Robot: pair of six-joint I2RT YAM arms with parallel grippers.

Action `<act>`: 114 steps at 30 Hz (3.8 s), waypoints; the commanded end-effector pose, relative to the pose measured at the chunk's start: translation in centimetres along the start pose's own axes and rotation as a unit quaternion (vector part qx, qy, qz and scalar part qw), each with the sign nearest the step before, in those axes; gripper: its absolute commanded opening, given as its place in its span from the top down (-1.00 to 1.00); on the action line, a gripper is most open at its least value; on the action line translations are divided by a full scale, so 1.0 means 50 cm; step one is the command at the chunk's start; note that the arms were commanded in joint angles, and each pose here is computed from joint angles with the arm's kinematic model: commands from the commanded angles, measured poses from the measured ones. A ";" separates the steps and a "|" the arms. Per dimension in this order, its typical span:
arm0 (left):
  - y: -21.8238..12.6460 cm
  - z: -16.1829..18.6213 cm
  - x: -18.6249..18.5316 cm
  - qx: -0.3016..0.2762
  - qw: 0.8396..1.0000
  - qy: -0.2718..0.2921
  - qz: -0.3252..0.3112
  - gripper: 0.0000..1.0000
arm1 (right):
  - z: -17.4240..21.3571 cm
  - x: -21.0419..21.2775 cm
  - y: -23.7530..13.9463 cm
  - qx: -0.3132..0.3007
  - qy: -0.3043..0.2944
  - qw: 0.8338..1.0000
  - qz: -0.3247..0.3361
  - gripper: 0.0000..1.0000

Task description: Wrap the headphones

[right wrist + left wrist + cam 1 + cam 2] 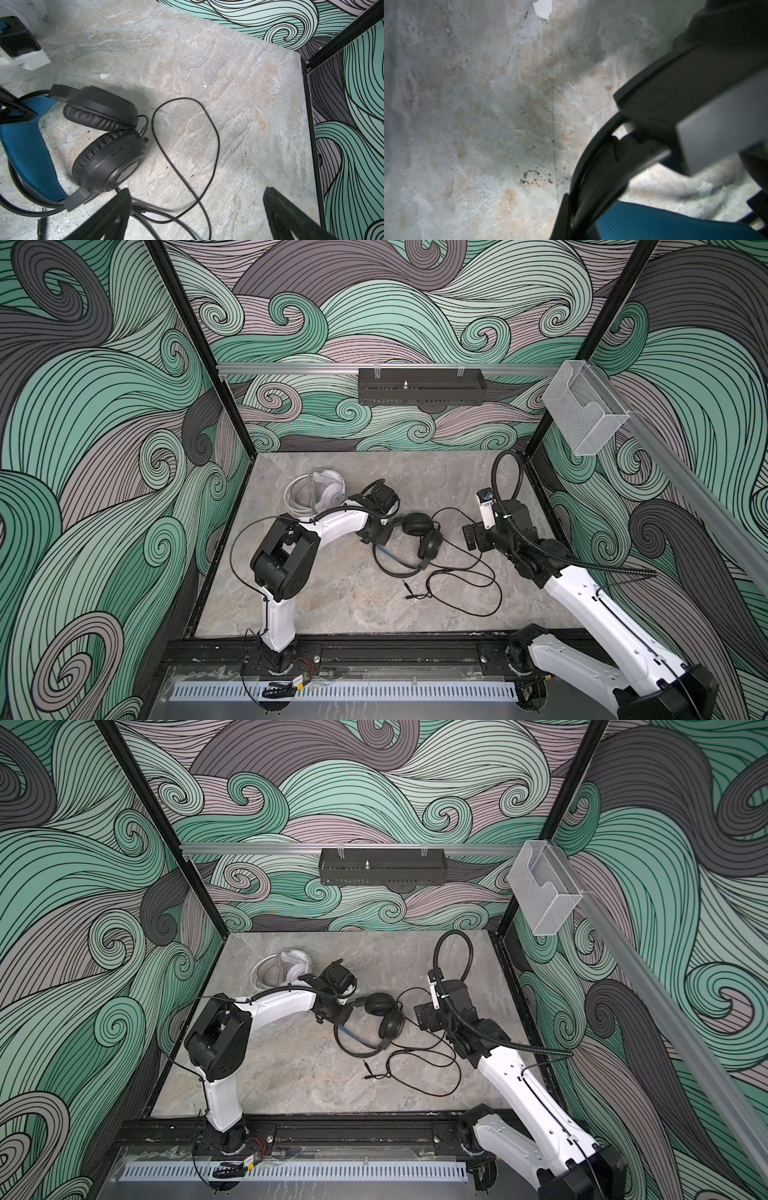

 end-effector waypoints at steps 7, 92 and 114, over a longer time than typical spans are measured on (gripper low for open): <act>0.000 -0.048 0.015 -0.044 0.999 -0.008 -0.022 0.16 | -0.026 -0.004 -0.007 -0.012 0.010 1.000 -0.007 -0.99; -0.492 -0.017 0.029 -0.335 0.939 0.076 0.008 1.00 | -0.110 0.012 -0.223 -0.273 0.016 0.936 -0.219 -0.99; -0.437 0.024 -0.063 -0.335 0.908 0.239 0.078 1.00 | -0.210 0.101 -0.089 -0.140 0.057 0.887 -0.437 -0.99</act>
Point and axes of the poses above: each gripper's point midway between its finger pads, its own y axis out along the fingers, its own x axis along the line the jaws close on, z = x × y, the point moved 9 cm from there along -y, back along the fingers, and after that the axes turned 12 degrees about -y, right-handed, at the moved point
